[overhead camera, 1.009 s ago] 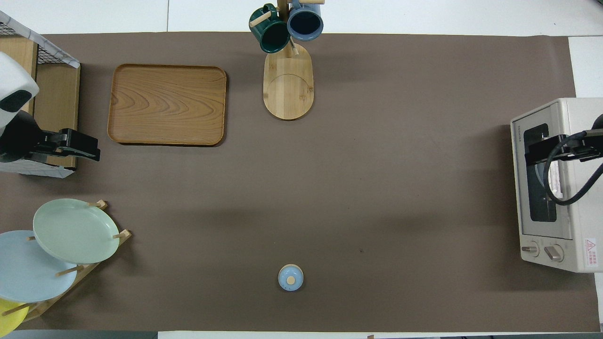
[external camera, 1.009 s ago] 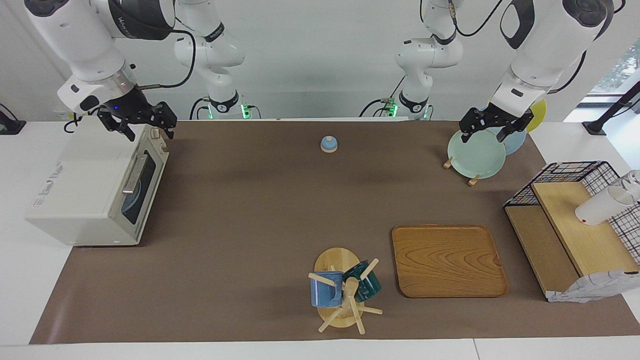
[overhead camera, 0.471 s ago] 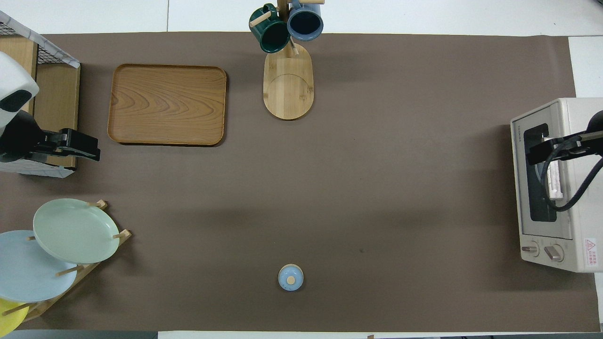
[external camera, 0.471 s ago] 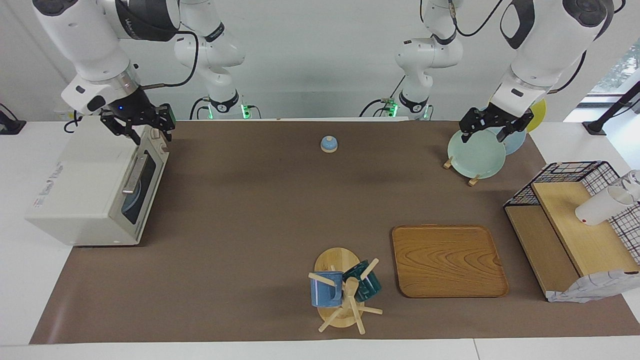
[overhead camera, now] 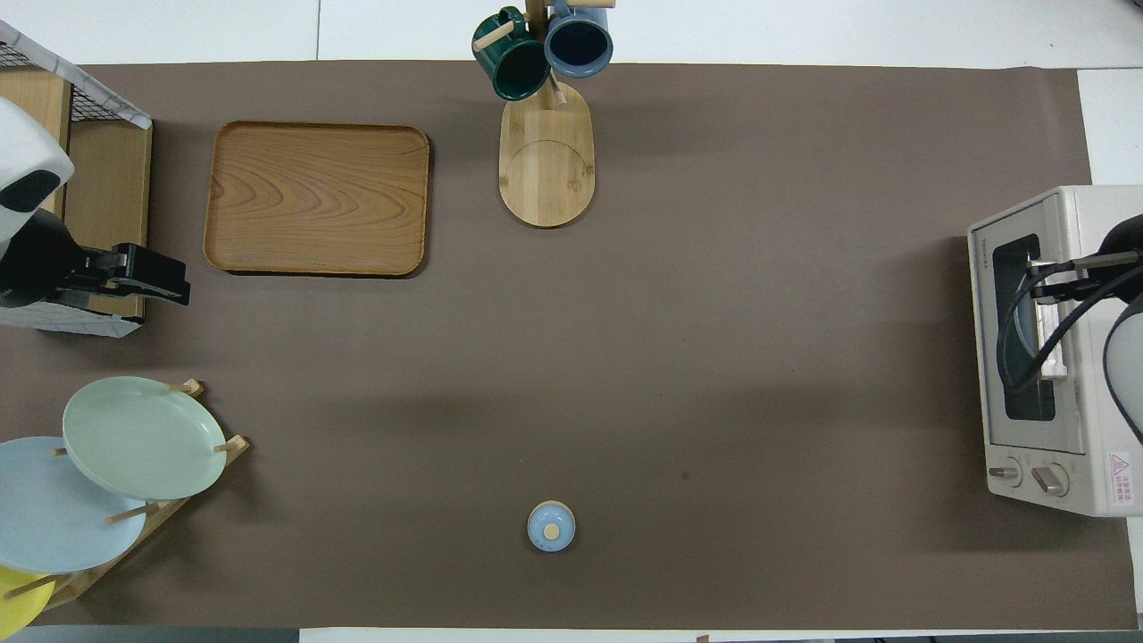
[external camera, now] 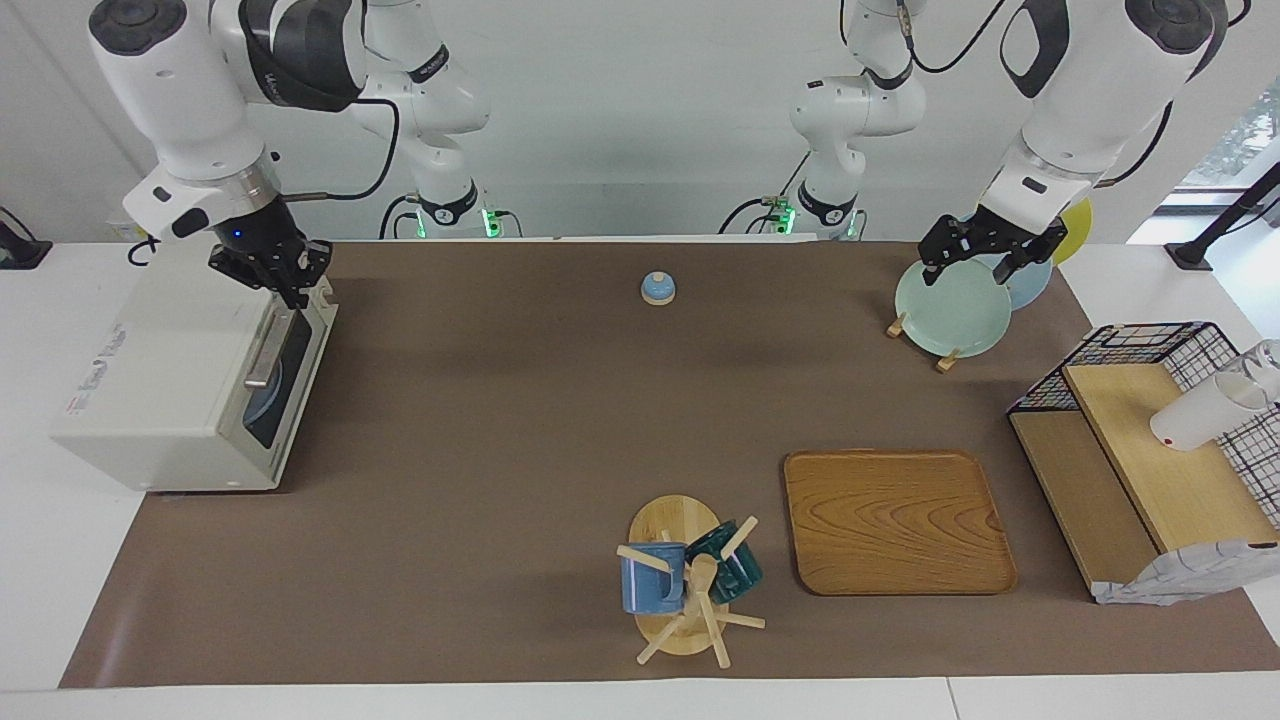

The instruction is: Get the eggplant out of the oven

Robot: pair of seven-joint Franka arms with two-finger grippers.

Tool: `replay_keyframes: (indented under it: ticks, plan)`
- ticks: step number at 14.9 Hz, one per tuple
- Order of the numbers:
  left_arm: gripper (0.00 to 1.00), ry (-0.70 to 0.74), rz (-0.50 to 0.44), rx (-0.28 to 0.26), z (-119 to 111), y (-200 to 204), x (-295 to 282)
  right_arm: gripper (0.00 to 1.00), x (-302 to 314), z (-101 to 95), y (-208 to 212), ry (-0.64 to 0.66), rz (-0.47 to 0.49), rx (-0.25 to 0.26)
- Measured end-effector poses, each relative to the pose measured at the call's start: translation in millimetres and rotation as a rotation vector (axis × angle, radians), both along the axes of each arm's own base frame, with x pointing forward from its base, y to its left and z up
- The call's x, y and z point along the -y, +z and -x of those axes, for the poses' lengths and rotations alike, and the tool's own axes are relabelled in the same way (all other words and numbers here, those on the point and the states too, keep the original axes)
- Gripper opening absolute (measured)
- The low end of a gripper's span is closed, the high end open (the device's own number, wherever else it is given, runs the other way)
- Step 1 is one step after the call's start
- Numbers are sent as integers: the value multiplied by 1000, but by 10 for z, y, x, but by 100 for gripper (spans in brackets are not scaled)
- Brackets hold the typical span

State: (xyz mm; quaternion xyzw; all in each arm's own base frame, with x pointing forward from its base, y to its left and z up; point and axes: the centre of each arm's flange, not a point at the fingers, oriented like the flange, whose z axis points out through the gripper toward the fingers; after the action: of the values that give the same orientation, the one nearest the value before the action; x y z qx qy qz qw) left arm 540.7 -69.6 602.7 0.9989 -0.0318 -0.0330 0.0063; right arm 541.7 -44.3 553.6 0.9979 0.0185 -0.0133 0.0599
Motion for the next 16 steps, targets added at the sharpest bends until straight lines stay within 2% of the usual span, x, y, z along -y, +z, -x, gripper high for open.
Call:
replay_keyframes:
  ticks: [4, 6, 12, 16]
  plan:
    - [100, 0, 0, 0, 0, 0, 0, 1, 158, 26, -343, -6, 58, -17]
    - [100, 0, 0, 0, 0, 0, 0, 1, 243, 34, -449, -10, 70, -10]
    - [100, 0, 0, 0, 0, 0, 0, 1, 448, 117, -660, 3, 73, -47]
    - [100, 0, 0, 0, 0, 0, 0, 1, 487, 159, -860, 4, 70, -48]
